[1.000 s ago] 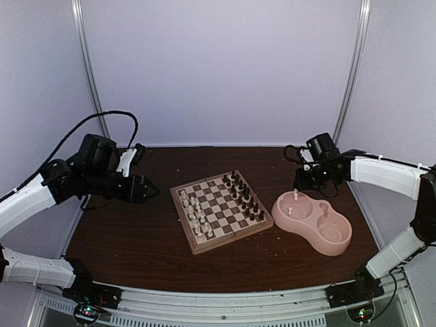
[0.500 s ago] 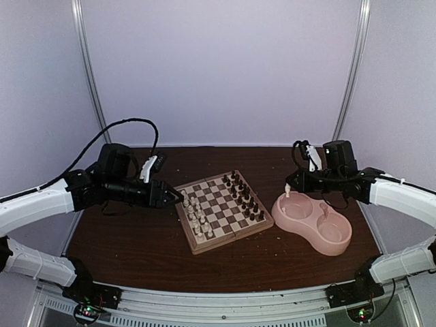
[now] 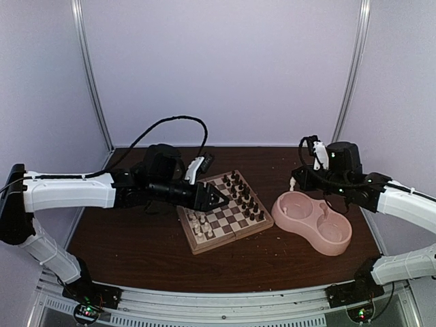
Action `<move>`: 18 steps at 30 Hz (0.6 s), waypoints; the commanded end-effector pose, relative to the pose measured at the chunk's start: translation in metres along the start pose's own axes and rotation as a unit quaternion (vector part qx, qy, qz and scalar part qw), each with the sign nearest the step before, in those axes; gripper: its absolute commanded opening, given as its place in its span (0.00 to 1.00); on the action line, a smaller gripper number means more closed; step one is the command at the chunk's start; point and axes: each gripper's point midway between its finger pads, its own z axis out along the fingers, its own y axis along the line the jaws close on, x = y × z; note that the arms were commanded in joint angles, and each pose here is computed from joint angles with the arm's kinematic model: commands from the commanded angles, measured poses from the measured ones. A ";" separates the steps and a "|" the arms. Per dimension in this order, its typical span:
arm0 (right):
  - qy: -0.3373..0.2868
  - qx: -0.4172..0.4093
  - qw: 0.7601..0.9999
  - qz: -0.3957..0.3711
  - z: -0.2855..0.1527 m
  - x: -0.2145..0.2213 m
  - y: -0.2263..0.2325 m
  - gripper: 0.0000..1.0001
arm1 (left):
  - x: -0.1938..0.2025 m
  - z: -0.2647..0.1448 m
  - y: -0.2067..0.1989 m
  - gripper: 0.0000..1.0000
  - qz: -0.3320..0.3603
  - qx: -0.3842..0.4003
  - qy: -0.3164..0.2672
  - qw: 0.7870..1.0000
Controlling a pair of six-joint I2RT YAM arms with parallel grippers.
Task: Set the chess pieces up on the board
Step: Pass from the right arm to the left
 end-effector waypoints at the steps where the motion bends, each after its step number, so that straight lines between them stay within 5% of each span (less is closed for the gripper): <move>1: 0.015 0.133 0.991 -0.011 0.000 0.016 -0.051 0.09 | -0.034 0.001 -0.018 0.53 0.028 0.016 -0.049 0.998; 18: 0.040 0.075 0.996 0.018 0.015 0.026 -0.030 0.09 | -0.025 0.022 -0.019 0.56 0.066 0.000 -0.020 0.998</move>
